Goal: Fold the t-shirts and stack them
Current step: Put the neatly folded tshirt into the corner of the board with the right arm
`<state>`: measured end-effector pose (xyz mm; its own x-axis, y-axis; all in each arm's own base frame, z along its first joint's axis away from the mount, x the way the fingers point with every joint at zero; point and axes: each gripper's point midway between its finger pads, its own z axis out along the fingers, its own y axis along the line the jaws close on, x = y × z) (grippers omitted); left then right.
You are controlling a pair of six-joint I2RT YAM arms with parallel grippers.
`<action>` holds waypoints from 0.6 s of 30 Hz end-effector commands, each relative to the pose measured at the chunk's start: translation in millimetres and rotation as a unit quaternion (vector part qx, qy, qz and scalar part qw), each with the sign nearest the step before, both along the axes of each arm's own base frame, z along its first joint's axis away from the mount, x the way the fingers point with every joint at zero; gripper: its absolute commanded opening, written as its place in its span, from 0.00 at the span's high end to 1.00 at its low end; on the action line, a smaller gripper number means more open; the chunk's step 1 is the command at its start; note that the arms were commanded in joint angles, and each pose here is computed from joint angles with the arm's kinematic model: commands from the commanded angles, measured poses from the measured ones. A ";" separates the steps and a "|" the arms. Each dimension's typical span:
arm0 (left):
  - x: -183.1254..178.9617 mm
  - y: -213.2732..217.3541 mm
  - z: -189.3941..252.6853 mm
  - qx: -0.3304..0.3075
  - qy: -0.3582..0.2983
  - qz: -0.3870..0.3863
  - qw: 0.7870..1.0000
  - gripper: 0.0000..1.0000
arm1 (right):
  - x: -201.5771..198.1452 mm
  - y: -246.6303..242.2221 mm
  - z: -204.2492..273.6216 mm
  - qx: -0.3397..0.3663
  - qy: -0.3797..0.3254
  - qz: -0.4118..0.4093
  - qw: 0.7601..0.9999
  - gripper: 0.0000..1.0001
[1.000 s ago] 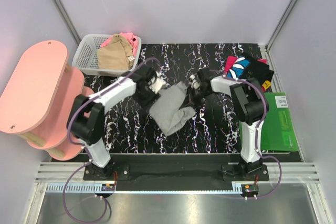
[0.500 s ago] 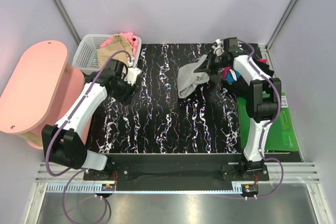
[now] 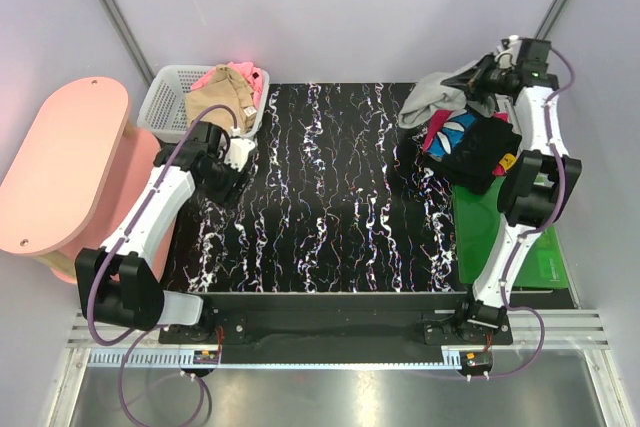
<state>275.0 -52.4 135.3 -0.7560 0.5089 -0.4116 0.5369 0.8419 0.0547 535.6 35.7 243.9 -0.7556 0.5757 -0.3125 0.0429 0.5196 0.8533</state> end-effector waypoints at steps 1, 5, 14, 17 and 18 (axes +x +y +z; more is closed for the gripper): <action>-0.2 1.7 5.4 -0.012 -0.015 -0.006 1.000 0.39 | 0.8 -17.8 40.6 0.030 -0.027 -0.005 0.999 1.00; 0.8 3.1 6.5 -0.016 -0.016 -0.004 1.000 0.39 | -2.8 -53.5 42.1 0.018 -0.030 -0.045 0.998 1.00; -1.6 4.2 6.6 -0.015 -0.016 -0.008 1.000 0.39 | 5.4 -77.1 6.1 0.016 -0.002 -0.067 0.998 1.00; -3.5 7.1 3.6 -0.014 -0.014 -0.009 1.000 0.39 | 11.9 -80.6 2.8 0.014 -0.005 -0.068 0.998 1.00; -3.5 7.9 1.6 -0.015 -0.012 -0.009 1.000 0.39 | 14.1 -81.1 -2.8 0.018 0.001 -0.067 0.998 1.00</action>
<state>272.7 -45.6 131.8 -0.7580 0.5068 -0.4105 0.5388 0.8413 0.0439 539.3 -49.1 231.8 -0.6635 0.7034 -0.2551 0.1731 0.4760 0.8623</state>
